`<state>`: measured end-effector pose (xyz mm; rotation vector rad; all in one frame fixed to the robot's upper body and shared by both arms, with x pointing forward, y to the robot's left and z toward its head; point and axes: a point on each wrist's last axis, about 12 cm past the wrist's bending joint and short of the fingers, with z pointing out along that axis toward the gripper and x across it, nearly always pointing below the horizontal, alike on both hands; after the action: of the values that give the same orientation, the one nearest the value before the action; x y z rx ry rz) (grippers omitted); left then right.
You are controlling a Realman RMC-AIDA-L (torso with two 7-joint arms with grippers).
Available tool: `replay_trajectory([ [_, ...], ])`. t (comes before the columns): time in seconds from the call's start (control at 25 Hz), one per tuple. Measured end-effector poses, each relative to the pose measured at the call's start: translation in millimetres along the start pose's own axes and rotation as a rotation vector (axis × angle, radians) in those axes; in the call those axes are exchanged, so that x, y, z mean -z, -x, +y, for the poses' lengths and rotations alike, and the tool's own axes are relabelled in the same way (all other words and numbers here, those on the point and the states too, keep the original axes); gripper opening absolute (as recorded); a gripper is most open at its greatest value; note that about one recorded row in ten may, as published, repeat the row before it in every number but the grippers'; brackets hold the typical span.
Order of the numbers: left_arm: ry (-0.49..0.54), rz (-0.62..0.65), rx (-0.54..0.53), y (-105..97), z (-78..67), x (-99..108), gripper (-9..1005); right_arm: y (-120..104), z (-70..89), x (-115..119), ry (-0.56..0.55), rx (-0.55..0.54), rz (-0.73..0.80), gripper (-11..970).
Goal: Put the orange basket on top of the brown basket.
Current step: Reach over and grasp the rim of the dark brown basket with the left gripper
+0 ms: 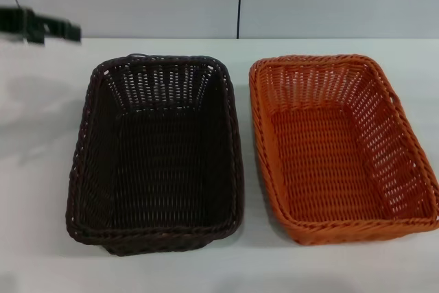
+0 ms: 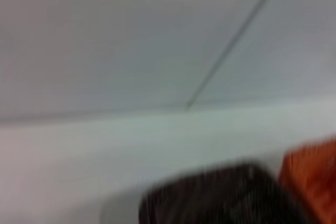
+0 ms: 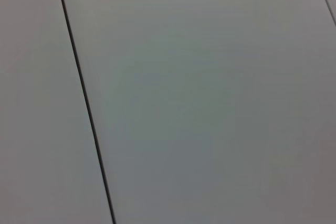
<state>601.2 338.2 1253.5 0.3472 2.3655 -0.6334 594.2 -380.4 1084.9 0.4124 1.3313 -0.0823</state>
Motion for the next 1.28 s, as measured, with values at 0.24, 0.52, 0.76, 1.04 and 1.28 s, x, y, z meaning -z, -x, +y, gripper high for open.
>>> replay_trajectory([
  [0.24,0.108,0.118,0.036,-17,-18.1,-11,860,6,-4.3,-5,-0.002,0.013,-0.016,653],
  [0.52,0.144,0.181,0.102,-34,-21.5,-27,854,10,-7.0,-8,-0.003,0.024,-0.026,653],
  [0.76,0.133,0.197,0.127,-40,-19.6,-35,840,11,-8.0,-9,-0.004,0.026,-0.029,653],
  [1.04,0.120,0.212,0.145,-45,-17.2,-47,823,11,-6.7,-9,0.001,0.026,-0.027,653],
  [1.28,0.107,0.232,0.173,-54,-11.2,-62,809,10,-6.0,-9,0.004,0.026,-0.024,653],
])
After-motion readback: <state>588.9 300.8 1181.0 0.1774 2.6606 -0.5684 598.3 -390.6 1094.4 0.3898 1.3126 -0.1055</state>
